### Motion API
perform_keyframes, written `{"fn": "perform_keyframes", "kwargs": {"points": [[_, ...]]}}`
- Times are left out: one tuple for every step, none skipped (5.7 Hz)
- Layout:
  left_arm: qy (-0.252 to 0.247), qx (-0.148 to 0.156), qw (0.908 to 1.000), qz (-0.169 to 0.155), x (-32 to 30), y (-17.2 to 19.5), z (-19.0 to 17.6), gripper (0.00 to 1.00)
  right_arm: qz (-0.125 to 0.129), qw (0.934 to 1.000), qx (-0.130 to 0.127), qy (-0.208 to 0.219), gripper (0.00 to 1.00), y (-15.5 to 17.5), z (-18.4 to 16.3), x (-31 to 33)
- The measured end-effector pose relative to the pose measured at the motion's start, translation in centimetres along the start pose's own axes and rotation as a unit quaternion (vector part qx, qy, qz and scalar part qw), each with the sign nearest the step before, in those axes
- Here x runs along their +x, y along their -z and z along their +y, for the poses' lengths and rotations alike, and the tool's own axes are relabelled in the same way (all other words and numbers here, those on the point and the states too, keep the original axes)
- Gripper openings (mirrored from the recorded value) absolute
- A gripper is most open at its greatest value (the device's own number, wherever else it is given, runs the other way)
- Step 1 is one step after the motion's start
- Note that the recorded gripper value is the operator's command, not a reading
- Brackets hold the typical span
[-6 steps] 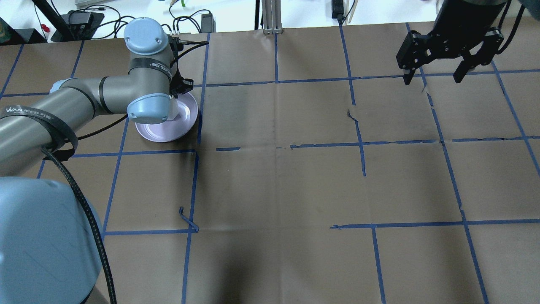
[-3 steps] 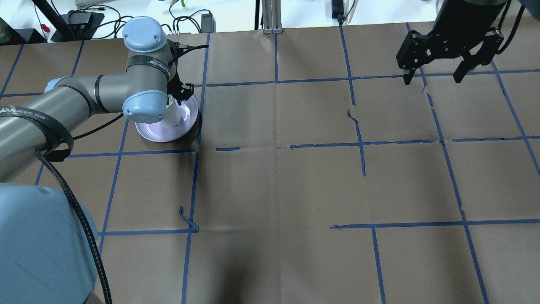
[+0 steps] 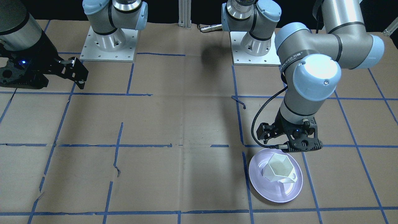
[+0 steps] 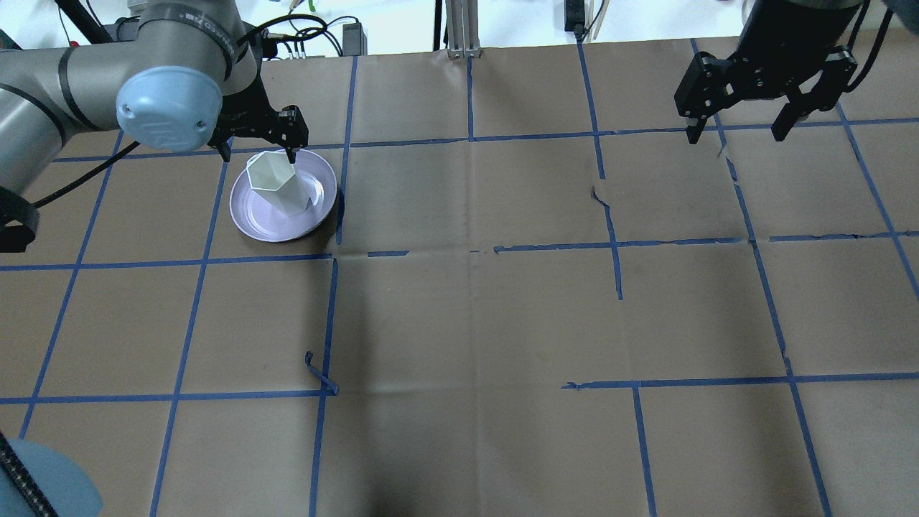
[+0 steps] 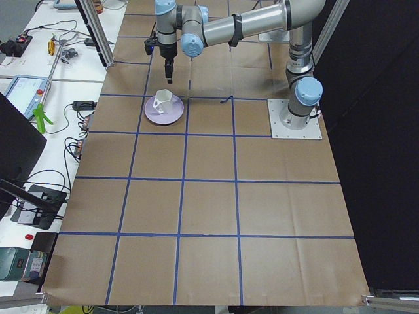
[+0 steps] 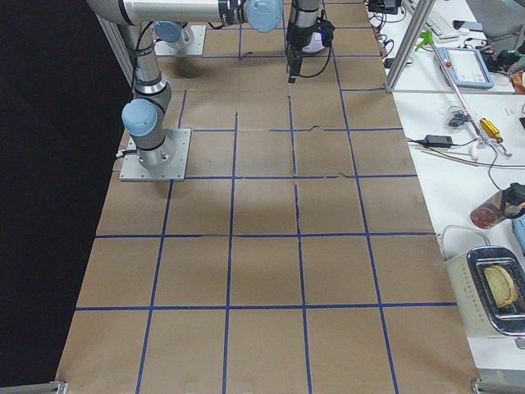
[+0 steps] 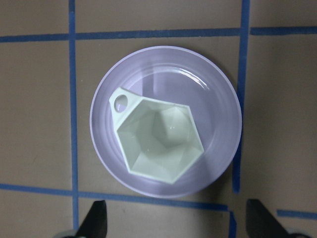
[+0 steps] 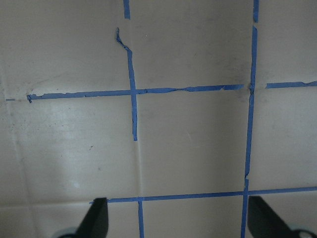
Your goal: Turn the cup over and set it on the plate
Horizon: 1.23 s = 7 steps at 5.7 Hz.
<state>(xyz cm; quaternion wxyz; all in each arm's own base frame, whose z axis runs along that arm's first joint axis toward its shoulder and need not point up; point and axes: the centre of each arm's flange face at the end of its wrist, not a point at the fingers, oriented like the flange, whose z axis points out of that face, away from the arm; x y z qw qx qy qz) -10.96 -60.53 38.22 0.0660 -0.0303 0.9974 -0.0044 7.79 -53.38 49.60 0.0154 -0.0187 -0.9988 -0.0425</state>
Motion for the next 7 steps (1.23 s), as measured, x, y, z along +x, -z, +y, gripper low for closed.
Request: {"fn": "perform_keyframes", "kwargs": {"points": [[0.016,-0.010,0.9995,0.025,1.0,3.6,2.2,0.99,0.000,1.0000,0.000,0.000,1.00,0.0,0.0,0.0],[0.015,-0.017,0.9991,0.036,1.9,7.0,5.1,0.99,0.000,1.0000,0.000,0.000,1.00,0.0,0.0,0.0],[0.011,-0.022,0.9988,0.042,2.3,9.2,7.3,0.99,0.000,1.0000,0.000,0.000,1.00,0.0,0.0,0.0],[0.009,-0.022,0.9985,0.048,2.5,10.4,8.5,0.99,0.000,1.0000,0.000,0.000,1.00,0.0,0.0,0.0],[0.009,-0.021,0.9985,0.050,2.5,11.0,9.2,0.99,0.000,1.0000,0.000,0.000,1.00,0.0,0.0,0.0],[0.008,-0.019,0.9985,0.051,2.5,11.2,9.4,0.99,0.000,1.0000,0.000,0.000,1.00,0.0,0.0,0.0],[0.008,-0.019,0.9984,0.052,2.5,11.3,9.5,0.99,0.000,1.0000,0.000,0.000,1.00,0.0,0.0,0.0]]}}
